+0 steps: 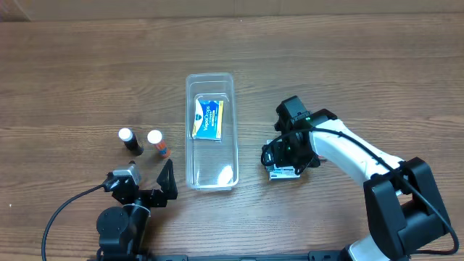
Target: Pack container
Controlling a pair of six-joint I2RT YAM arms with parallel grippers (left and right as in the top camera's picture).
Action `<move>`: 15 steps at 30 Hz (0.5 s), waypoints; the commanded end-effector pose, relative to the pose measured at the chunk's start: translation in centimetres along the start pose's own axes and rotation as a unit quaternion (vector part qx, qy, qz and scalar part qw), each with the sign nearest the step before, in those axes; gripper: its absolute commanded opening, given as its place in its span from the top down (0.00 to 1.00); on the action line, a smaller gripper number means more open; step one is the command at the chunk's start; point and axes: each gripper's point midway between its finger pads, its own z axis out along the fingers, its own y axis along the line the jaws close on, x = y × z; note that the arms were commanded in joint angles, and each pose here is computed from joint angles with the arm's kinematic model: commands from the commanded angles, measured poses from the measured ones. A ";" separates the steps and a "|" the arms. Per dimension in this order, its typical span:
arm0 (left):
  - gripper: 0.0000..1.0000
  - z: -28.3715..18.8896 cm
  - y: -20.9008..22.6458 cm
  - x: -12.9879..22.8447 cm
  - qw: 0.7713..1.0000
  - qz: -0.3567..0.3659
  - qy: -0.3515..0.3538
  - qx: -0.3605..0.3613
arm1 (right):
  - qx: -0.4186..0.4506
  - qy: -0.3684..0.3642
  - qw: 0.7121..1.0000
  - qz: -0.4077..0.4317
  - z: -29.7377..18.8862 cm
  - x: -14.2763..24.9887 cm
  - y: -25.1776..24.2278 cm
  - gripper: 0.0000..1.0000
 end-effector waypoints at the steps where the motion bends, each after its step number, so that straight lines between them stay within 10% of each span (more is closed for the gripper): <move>1: 0.00 0.0 -0.2 0.0 1.000 -0.003 -0.002 0.007 | 0.020 -0.021 0.999 0.036 -0.2 -0.7 -0.7 0.10; 15: 0.00 0.0 -0.2 0.0 1.000 -0.003 -0.002 0.007 | 0.066 -0.086 0.993 0.052 -6.5 -4.2 0.3 0.29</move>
